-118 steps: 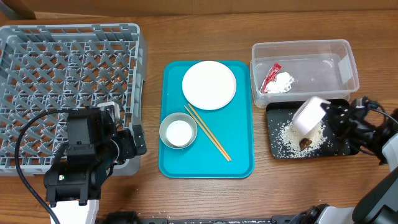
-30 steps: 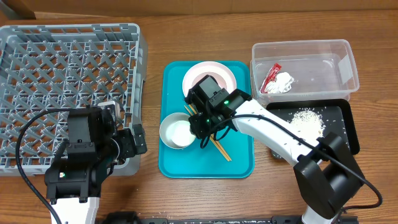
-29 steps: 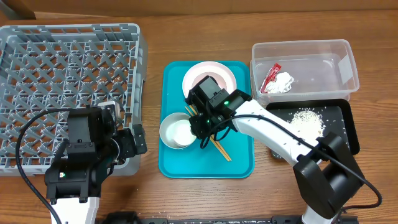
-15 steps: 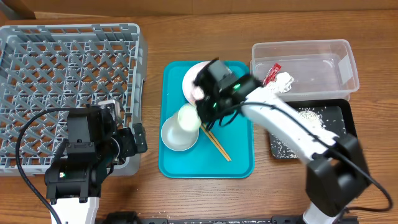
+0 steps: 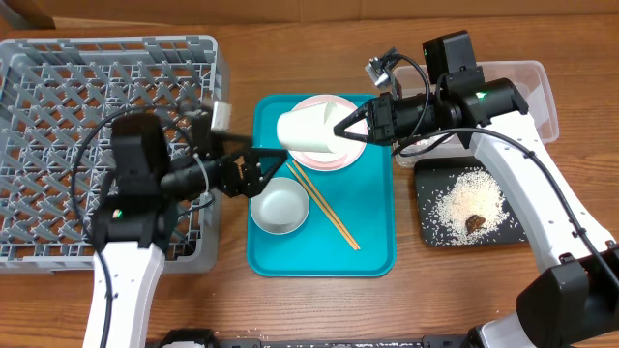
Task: Sort waste into correct bins and load items into the dishwasher
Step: 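Grasp the white cup from the tray with the right gripper and lift, then hand the white cup from the right gripper to the left gripper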
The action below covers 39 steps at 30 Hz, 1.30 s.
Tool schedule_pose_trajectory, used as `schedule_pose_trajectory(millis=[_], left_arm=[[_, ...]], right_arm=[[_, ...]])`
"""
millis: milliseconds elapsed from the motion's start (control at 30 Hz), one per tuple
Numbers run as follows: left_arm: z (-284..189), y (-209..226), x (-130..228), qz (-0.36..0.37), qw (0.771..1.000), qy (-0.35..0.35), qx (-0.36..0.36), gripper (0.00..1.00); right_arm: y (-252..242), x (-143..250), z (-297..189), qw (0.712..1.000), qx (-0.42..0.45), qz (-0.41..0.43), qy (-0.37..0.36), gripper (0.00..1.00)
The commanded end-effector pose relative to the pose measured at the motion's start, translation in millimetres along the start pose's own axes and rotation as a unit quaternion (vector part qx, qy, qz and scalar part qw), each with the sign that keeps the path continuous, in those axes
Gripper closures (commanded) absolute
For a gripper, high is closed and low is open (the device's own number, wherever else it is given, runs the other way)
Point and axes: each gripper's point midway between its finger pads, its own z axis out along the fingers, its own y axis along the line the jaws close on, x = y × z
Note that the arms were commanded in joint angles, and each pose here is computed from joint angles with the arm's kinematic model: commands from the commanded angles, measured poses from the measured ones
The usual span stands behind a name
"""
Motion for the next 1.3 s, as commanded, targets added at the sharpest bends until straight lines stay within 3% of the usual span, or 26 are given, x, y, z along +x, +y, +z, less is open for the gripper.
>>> schedule_pose_trajectory(millis=[0,300,567,733,900,933,1067,1133,1167,1267], left_arm=[[8.9,-48.7,0.2,0.018,0.987,0.028,0.159,0.00],[18.7,-83.5,-8.0,0.106,0.969,0.015,0.224,0.00],[16.1,-98.8,-25.6,0.123,0.962,-0.010,0.242,0.02],[16.0,-98.9,-25.2,0.122,0.962,-0.009,0.243,0.15],[16.3,-98.6,-25.4,0.122,0.963,-0.010,0.242,0.32],[16.4,-98.3,-25.6,0.122,0.963,-0.010,0.241,0.40],[16.5,-98.1,-25.7,0.122,0.963,-0.011,0.240,0.45],[17.6,-95.9,-26.2,0.119,0.965,-0.012,0.234,0.49],[18.8,-93.6,-26.4,0.122,0.966,-0.014,0.228,0.50],[26.1,-76.4,-26.3,0.102,0.978,-0.017,0.182,0.59]], right_arm=[[38.9,8.8,-5.3,0.994,-0.105,-0.010,0.027,0.96],[55.9,17.4,-2.5,0.988,-0.147,-0.013,0.049,0.96],[58.7,21.5,2.4,0.987,-0.149,-0.013,0.057,0.96],[58.6,21.7,2.4,0.987,-0.149,-0.012,0.058,0.96],[58.2,21.7,2.4,0.987,-0.148,-0.011,0.058,0.96],[58.1,21.7,2.4,0.987,-0.147,-0.011,0.057,0.96],[58.1,21.7,2.4,0.987,-0.147,-0.011,0.057,0.96],[58.0,21.6,2.4,0.987,-0.147,-0.011,0.057,0.89],[57.6,21.5,2.5,0.988,-0.146,-0.011,0.057,0.76],[42.1,17.9,6.8,0.994,-0.100,-0.007,0.045,0.61]])
